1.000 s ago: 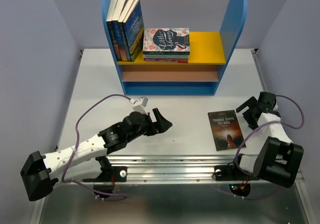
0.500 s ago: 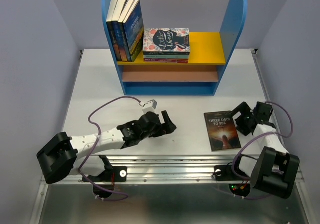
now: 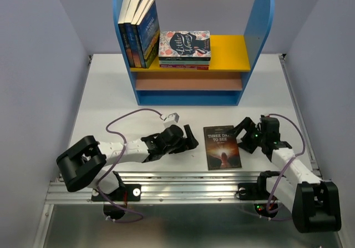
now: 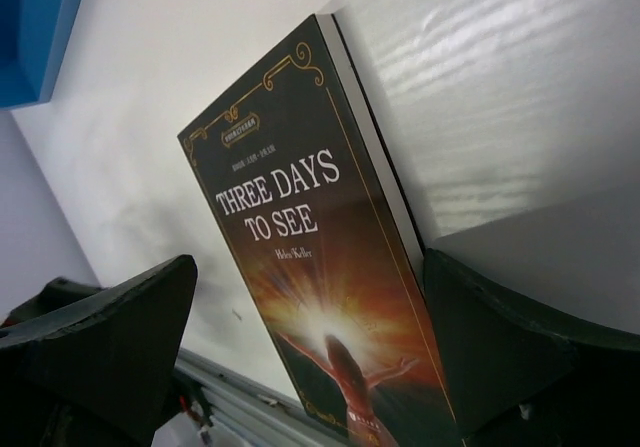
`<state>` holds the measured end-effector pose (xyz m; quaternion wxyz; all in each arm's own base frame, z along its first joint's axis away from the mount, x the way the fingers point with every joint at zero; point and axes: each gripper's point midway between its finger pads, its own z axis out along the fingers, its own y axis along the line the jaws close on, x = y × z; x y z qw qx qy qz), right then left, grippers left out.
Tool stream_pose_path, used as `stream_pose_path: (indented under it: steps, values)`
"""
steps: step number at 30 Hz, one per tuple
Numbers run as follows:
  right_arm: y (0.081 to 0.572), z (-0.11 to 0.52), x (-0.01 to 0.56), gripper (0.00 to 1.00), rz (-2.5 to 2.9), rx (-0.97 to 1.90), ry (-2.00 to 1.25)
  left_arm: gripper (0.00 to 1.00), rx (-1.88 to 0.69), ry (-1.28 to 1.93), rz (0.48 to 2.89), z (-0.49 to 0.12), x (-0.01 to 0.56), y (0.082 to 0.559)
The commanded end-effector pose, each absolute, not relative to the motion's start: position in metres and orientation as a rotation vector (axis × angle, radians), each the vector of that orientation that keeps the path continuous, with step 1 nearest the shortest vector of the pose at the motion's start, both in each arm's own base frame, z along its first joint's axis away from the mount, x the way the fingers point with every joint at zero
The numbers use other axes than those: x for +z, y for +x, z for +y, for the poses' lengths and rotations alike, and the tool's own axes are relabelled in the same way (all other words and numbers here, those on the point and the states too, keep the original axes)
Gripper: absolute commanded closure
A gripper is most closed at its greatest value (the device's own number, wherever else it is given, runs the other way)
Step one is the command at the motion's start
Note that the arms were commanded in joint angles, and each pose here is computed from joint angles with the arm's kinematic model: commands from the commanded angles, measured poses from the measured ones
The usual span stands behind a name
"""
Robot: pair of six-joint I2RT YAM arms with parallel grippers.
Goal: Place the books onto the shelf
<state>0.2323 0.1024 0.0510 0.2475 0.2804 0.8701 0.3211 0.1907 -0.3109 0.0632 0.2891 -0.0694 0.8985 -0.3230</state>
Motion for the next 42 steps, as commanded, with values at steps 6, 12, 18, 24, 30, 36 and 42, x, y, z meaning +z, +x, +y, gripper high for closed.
stream_pose_path:
  steps: [6, 12, 18, 24, 30, 36, 42]
  values:
    - [0.215, 0.136, 0.064, 0.00, 2.322, 1.041, 0.808, 0.01, -0.907, -0.156, 2.442, -0.344, 0.051, 0.186]
    - [0.214, 0.142, 0.059, 0.00, 2.333, 1.054, 0.786, 0.30, -0.889, -0.045, 2.483, -0.375, 0.042, 0.187]
    - [0.218, 0.166, 0.075, 0.00, 2.290, 1.220, 0.679, 0.77, -0.812, 0.033, 2.553, -0.385, 0.021, 0.178]
    - [0.230, 0.174, 0.115, 0.00, 2.241, 1.234, 0.553, 0.87, -0.792, 0.033, 2.549, -0.388, 0.024, 0.177]
    - [0.221, 0.180, 0.142, 0.01, 2.227, 1.308, 0.498, 0.87, -0.766, 0.019, 2.565, -0.385, 0.020, 0.174]
    - [0.204, 0.184, 0.132, 0.13, 2.305, 1.322, 0.455, 0.87, -0.758, 0.008, 2.565, -0.385, 0.019, 0.175]
    - [0.186, 0.166, 0.099, 0.28, 2.520, 1.100, 0.387, 0.87, -0.743, -0.001, 2.558, -0.385, 0.022, 0.178]
